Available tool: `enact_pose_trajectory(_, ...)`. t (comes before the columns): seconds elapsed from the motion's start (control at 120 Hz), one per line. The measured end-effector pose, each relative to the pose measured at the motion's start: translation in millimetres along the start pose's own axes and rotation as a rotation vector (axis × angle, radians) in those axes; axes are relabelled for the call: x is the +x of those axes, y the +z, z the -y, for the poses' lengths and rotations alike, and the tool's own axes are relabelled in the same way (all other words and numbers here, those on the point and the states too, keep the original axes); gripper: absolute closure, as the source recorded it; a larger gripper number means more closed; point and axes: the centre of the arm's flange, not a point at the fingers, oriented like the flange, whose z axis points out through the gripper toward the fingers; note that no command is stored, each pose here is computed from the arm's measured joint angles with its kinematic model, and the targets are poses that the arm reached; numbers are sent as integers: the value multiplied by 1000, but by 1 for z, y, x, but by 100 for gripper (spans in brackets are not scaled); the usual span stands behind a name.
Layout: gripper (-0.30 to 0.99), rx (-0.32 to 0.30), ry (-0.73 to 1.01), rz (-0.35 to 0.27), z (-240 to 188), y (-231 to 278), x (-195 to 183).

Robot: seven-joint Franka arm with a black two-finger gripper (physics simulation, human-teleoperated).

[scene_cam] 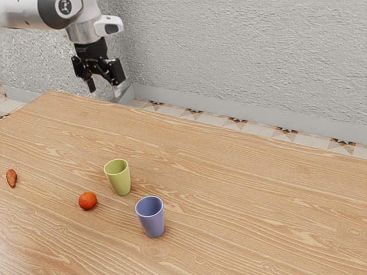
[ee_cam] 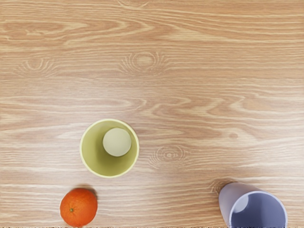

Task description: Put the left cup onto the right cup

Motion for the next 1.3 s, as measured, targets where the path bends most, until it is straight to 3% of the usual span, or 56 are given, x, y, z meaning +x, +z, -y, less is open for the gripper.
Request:
enact_pose_trajectory(0.35, 2, -1, -3, 35, 4, 13, -1)
enact_pose_trajectory(0.642, 2, 1, 0, 101, 4, 87, 16)
enact_pose_trajectory(1.3, 2, 9, -5, 126, 8, 211, 24)
